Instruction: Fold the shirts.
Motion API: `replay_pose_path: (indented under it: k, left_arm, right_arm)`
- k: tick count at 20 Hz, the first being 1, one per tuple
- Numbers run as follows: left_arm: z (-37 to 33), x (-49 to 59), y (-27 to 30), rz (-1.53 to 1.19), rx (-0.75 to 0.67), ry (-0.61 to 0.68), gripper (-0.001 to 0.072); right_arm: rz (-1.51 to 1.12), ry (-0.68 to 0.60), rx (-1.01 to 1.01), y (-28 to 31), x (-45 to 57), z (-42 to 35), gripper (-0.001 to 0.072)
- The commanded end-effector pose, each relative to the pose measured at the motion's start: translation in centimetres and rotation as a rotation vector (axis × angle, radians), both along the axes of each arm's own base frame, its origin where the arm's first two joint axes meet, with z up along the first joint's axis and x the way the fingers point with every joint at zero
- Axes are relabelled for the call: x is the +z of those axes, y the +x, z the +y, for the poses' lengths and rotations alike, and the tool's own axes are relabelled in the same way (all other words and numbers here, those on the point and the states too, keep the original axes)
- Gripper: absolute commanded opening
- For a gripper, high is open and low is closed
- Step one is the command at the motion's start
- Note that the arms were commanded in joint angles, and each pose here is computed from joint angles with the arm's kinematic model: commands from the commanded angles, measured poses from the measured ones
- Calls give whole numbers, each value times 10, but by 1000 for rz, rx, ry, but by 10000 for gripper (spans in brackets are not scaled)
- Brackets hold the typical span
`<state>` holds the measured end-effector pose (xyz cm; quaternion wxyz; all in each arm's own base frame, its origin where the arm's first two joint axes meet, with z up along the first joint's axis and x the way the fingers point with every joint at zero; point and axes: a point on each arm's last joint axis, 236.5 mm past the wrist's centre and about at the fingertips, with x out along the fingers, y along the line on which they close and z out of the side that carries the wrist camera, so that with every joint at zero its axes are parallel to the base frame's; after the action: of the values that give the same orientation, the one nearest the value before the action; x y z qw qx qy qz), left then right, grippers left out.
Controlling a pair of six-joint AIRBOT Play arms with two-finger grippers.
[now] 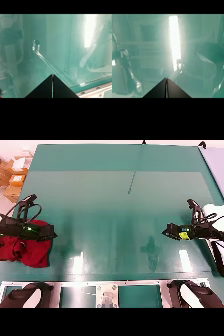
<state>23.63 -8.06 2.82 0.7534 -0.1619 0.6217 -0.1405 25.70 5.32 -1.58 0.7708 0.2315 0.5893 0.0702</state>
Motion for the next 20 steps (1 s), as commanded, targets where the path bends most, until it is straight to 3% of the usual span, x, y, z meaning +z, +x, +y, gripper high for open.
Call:
replay_pose_path:
  k: [1,13,20]
  left_arm:
    - [0,0,0,-1,-1,1,22]
    - [0,0,0,-1,0,1,22]
    - [2,11,39,-148,89,-20,22]
  right_arm:
    - [0,0,0,0,0,0,15]
    - [0,0,0,0,0,0,16]
    - [-1,0,0,0,0,0,16]
